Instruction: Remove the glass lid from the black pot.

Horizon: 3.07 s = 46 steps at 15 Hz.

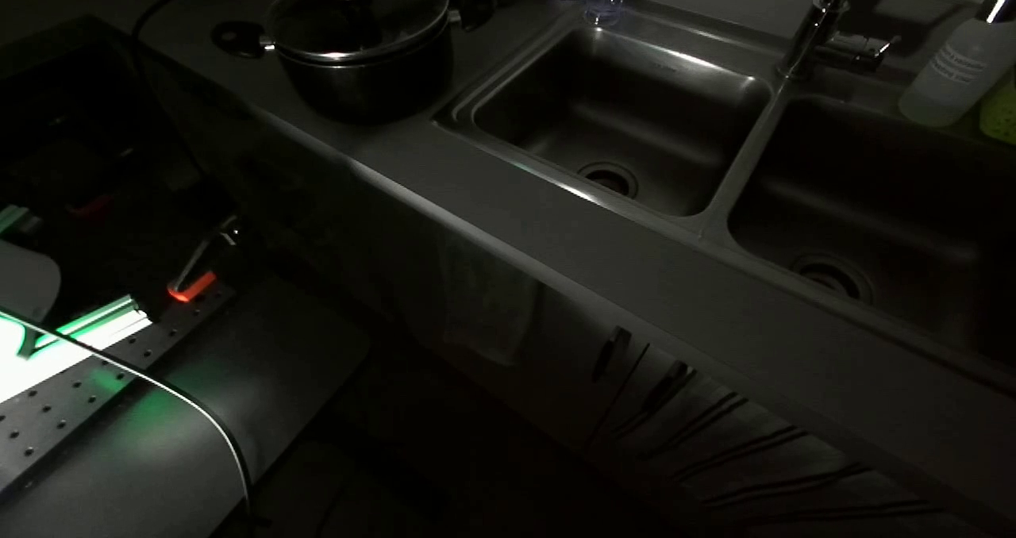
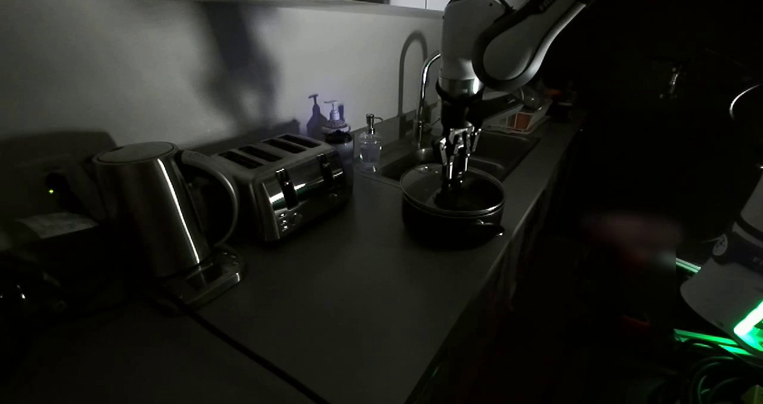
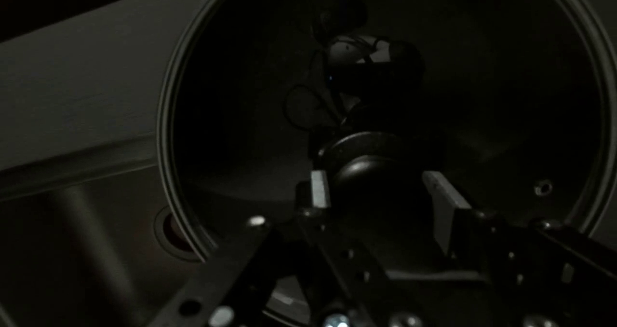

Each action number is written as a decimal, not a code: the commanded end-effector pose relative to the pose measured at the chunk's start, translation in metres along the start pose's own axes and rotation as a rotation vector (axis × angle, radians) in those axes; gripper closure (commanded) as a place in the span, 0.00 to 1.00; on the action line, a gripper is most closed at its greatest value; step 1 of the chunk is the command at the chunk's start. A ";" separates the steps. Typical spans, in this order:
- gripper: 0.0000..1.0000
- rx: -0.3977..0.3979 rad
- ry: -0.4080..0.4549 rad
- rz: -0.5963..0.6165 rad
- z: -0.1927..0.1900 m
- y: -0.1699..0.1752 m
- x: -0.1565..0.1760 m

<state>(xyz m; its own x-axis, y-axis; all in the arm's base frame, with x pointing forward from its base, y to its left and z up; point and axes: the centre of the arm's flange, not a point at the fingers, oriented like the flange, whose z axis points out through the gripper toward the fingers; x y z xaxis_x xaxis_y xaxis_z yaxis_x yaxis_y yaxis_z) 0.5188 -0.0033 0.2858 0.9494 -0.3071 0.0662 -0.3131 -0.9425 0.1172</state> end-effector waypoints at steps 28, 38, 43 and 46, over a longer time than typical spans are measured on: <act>0.75 0.043 0.222 -0.535 -0.098 -0.211 -0.099; 0.75 -0.023 0.104 -0.487 0.005 -0.276 -0.040; 0.75 -0.053 0.069 -0.489 0.042 -0.287 -0.031; 0.75 -0.066 0.053 -0.491 0.058 -0.286 -0.031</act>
<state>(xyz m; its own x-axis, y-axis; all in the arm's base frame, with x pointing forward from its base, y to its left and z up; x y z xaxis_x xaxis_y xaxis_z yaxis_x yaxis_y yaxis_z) 0.5673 0.2628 0.1956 0.9805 0.1905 0.0476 0.1776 -0.9637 0.1994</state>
